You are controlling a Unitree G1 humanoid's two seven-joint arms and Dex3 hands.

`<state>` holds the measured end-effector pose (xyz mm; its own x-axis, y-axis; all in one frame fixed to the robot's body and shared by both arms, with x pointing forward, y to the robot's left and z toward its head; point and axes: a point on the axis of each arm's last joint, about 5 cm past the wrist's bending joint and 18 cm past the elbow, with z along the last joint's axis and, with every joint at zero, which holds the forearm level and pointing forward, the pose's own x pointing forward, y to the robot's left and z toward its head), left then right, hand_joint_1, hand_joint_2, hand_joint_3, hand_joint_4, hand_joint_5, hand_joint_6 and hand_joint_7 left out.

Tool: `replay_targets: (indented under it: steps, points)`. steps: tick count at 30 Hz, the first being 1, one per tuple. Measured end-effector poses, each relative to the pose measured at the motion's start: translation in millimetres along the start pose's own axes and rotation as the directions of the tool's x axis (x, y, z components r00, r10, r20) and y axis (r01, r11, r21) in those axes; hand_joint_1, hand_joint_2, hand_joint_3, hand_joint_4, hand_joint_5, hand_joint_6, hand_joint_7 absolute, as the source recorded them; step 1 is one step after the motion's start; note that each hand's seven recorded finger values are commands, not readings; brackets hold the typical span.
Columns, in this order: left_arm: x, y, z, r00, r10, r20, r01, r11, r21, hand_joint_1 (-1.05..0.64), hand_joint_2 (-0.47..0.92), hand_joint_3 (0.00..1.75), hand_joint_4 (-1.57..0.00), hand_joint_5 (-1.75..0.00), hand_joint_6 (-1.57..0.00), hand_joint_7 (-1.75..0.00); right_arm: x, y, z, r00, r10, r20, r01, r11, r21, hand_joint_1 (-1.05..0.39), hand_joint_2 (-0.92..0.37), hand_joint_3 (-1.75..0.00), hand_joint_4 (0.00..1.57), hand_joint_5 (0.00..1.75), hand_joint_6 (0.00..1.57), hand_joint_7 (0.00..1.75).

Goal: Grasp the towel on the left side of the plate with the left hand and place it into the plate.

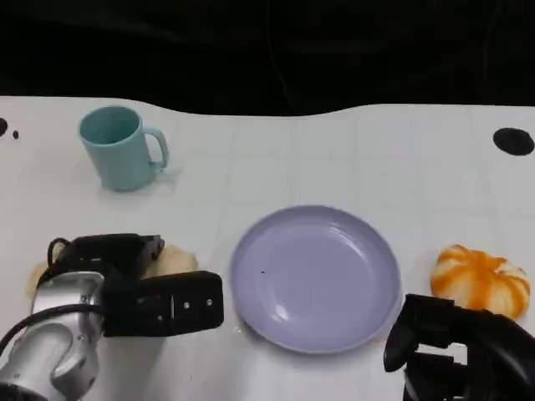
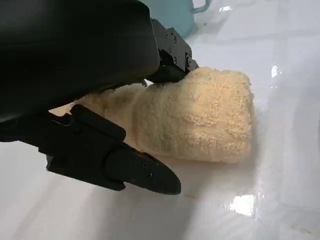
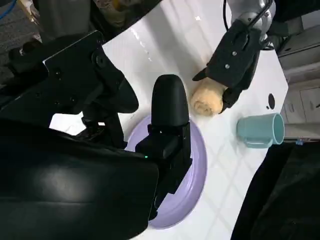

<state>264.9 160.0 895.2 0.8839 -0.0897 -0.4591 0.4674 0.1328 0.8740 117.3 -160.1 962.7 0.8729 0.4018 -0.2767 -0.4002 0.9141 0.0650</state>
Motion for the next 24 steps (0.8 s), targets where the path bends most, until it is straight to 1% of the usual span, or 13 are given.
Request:
replay_targets:
  steps: [1, 3, 4, 5, 7, 8, 13, 14, 15, 16, 17, 22, 24]
  points:
    - [1.2, -2.5, -0.5, 1.0, 0.006, 0.005, -0.006, 1.0, 0.005, -0.42, 0.92, 0.13, -0.72, -0.25, -0.56, -0.07, -0.2, 0.2, 0.3, 1.0, 0.0, 0.001, 0.0, 1.0, -0.001, -0.02, -0.53, -1.32, 0.73, 1.75, 0.62, 1.6]
    - [3.2, -7.2, -1.6, 0.999, 0.028, 0.02, -0.029, 0.999, 0.018, -0.34, 0.92, 0.16, -0.83, -0.63, -0.91, -0.1, -0.3, 0.2, 0.5, 1.0, 0.0, 0.003, 0.0, 1.0, -0.001, -0.02, -0.53, -1.31, 0.74, 1.75, 0.62, 1.6]
    - [4.2, -9.0, -2.5, 0.999, 0.039, 0.031, -0.039, 0.999, 0.017, -0.35, 0.92, 0.14, -0.86, -0.69, -1.0, -0.1, -0.3, 0.3, 0.6, 1.0, 0.001, 0.003, -0.001, 1.0, -0.001, -0.02, -0.53, -1.31, 0.74, 1.75, 0.63, 1.6]
    - [5.1, -10.1, -3.5, 0.997, 0.055, 0.045, -0.056, 0.998, 0.015, -0.35, 0.92, 0.13, -0.86, -0.71, -1.04, -0.1, -0.3, 0.3, 0.6, 1.0, 0.001, 0.003, -0.001, 1.0, -0.001, -0.02, -0.53, -1.31, 0.74, 1.75, 0.63, 1.6]
    - [6.0, -12.7, -6.0, 0.994, 0.089, 0.068, -0.09, 0.996, 0.017, -0.33, 0.92, 0.16, -0.76, -1.15, -1.11, -0.09, -0.3, 0.3, 0.6, 1.0, 0.001, 0.003, -0.001, 1.0, -0.001, -0.02, -0.52, -1.32, 0.74, 1.75, 0.63, 1.6]
    - [6.1, -14.3, -6.7, 0.991, 0.107, 0.08, -0.109, 0.994, 0.022, -0.32, 0.92, 0.2, -0.73, -1.23, -1.09, -0.07, -0.3, 0.3, 0.6, 1.0, 0.001, 0.003, -0.001, 1.0, -0.001, -0.02, -0.52, -1.32, 0.74, 1.75, 0.63, 1.6]
    - [3.1, -20.9, -10.6, 0.98, 0.164, 0.112, -0.166, 0.986, 0.009, -0.31, 0.92, 0.23, -0.71, -1.34, -1.12, -0.07, -0.1, 0.3, 0.7, 1.0, 0.003, 0.004, -0.003, 1.0, -0.001, -0.03, -0.51, -1.32, 0.74, 1.75, 0.63, 1.59]
    - [2.0, -22.2, -11.4, 0.977, 0.179, 0.117, -0.178, 0.984, -0.016, -0.3, 0.92, 0.21, -0.68, -1.47, -1.06, -0.34, 0.0, 0.3, 0.8, 1.0, 0.003, 0.005, -0.003, 1.0, -0.001, -0.04, -0.51, -1.31, 0.74, 1.75, 0.63, 1.59]
    - [0.8, -23.7, -12.3, 0.974, 0.193, 0.122, -0.19, 0.981, -0.039, -0.28, 0.92, 0.19, -0.65, -1.63, -0.78, -1.08, 0.1, 0.3, 0.8, 1.0, 0.003, 0.005, -0.003, 1.0, -0.001, -0.04, -0.51, -1.31, 0.74, 1.75, 0.63, 1.59]
    - [-0.6, -25.6, -13.6, 0.971, 0.206, 0.123, -0.199, 0.978, -0.068, -0.26, 0.92, 0.17, -0.69, -1.69, -0.68, -1.4, 0.2, 0.4, 0.9, 1.0, 0.003, 0.005, -0.003, 1.0, -0.002, -0.03, -0.52, -1.3, 0.74, 1.75, 0.63, 1.59]
    - [-1.8, -27.8, -15.2, 0.968, 0.221, 0.119, -0.209, 0.972, -0.104, -0.25, 0.92, 0.17, -0.72, -1.72, -0.63, -1.57, 0.2, 0.4, 0.9, 1.0, 0.002, 0.005, -0.002, 1.0, -0.001, -0.03, -0.52, -1.3, 0.74, 1.75, 0.63, 1.59]
    - [-7.4, -32.5, -19.0, 0.951, 0.298, 0.076, -0.272, 0.93, -0.247, -0.2, 0.92, 0.26, -0.82, -1.75, -0.61, -1.74, 0.2, 0.5, 0.7, 1.0, -0.003, 0.005, 0.003, 1.0, 0.0, -0.02, -0.53, -1.3, 0.74, 1.75, 0.64, 1.59]
    - [-10.1, -28.4, -18.3, 0.942, 0.328, 0.071, -0.299, 0.916, -0.268, -0.21, 0.79, 0.52, -0.84, -1.75, -0.62, -1.75, 0.1, 0.5, 0.7, 1.0, -0.003, 0.005, 0.003, 1.0, 0.0, -0.03, -0.53, -1.3, 0.74, 1.75, 0.64, 1.6]
